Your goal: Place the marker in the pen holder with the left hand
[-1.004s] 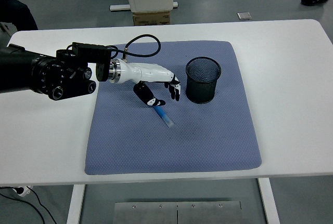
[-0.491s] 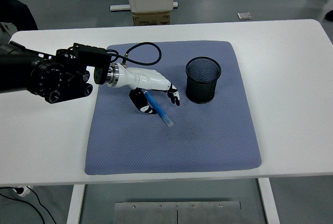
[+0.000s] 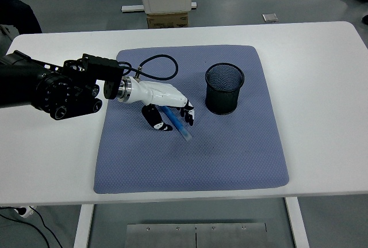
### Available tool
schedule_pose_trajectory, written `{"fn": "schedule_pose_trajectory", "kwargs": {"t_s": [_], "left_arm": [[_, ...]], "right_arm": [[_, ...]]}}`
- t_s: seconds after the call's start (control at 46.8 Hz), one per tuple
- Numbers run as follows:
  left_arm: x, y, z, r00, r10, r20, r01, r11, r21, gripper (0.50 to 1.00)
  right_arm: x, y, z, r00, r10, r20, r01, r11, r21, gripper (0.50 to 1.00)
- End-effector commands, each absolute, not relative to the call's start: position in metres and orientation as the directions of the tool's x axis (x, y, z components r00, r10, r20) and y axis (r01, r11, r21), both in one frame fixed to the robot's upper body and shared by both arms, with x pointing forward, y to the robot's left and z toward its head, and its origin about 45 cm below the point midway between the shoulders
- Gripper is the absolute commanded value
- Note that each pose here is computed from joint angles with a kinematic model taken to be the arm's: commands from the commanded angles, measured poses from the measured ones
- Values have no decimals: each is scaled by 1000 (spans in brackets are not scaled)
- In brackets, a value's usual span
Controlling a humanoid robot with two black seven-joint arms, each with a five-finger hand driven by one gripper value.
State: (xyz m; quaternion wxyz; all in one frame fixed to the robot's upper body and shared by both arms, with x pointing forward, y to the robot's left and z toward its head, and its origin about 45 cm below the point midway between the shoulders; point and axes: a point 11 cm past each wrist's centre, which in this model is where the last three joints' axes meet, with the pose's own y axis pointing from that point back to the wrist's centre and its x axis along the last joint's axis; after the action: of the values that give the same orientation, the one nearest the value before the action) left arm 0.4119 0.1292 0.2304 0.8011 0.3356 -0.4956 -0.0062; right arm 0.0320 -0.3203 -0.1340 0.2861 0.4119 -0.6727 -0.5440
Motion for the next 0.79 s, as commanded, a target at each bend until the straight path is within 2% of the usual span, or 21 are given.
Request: {"fn": "schedule_pose_trajectory", "kwargs": {"t_s": [0.0,0.449,0.769], "left_arm": [[411,130,228,506,-345,790,-326,772,546,643],[410,134,221,468,-366,804,-335,769,545,607],[408,138,217,473,-375,798,-332,762,555,552]], "right_arm": [[32,-320,-134,-497,-865,-63,-243,69,968,1000],[32,-320,-134,-497,-865,-63,-243,69,968,1000],[32,-320,-134,-497,-865,-63,-243,69,968,1000]]}}
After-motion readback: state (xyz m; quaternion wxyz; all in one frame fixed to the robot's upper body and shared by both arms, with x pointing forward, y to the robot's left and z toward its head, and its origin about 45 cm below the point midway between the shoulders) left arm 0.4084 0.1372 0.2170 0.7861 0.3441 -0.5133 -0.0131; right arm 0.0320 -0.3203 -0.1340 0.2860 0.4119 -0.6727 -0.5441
